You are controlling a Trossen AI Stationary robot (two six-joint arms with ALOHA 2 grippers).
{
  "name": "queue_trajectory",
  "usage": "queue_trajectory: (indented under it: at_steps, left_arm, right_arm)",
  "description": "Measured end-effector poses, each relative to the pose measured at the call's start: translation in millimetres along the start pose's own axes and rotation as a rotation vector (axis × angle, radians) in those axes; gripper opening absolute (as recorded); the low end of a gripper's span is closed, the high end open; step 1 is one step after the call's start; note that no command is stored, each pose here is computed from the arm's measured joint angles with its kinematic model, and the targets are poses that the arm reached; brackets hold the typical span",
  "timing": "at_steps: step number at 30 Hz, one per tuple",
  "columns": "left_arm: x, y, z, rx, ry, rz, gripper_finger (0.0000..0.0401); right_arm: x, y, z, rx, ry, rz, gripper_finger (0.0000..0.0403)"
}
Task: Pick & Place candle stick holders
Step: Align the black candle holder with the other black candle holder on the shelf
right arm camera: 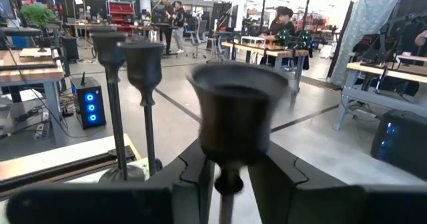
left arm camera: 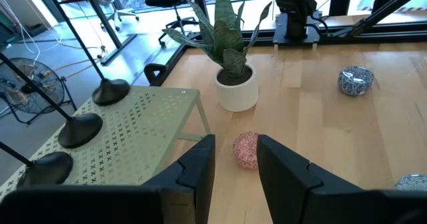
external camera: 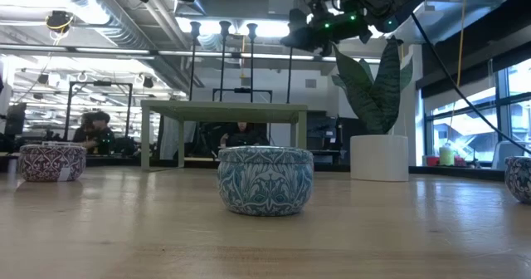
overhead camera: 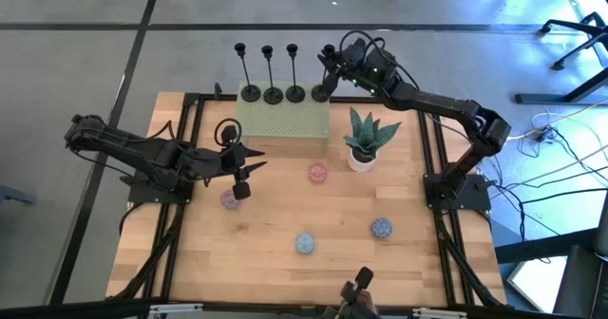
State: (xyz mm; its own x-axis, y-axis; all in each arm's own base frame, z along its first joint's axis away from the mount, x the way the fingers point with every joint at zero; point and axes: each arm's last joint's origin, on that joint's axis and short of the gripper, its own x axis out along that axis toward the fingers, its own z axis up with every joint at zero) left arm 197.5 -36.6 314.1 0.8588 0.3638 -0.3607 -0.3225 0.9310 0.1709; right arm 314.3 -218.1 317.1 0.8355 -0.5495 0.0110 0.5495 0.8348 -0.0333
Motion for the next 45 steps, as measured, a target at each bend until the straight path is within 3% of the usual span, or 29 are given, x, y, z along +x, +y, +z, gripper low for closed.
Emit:
queue_trajectory:
  at_steps: [38,45]
  left_arm:
    - [0.0,0.0,0.0,0.001,0.000,0.003,0.0106]
    - [0.0,0.1,0.0,0.001,0.000,0.003,0.0106]
  right_arm:
    - [-0.4,2.0,-6.5,-0.024,0.066,0.066,0.0090]
    - [-0.9,2.2,-11.9,-0.027,0.122,0.069,0.0106]
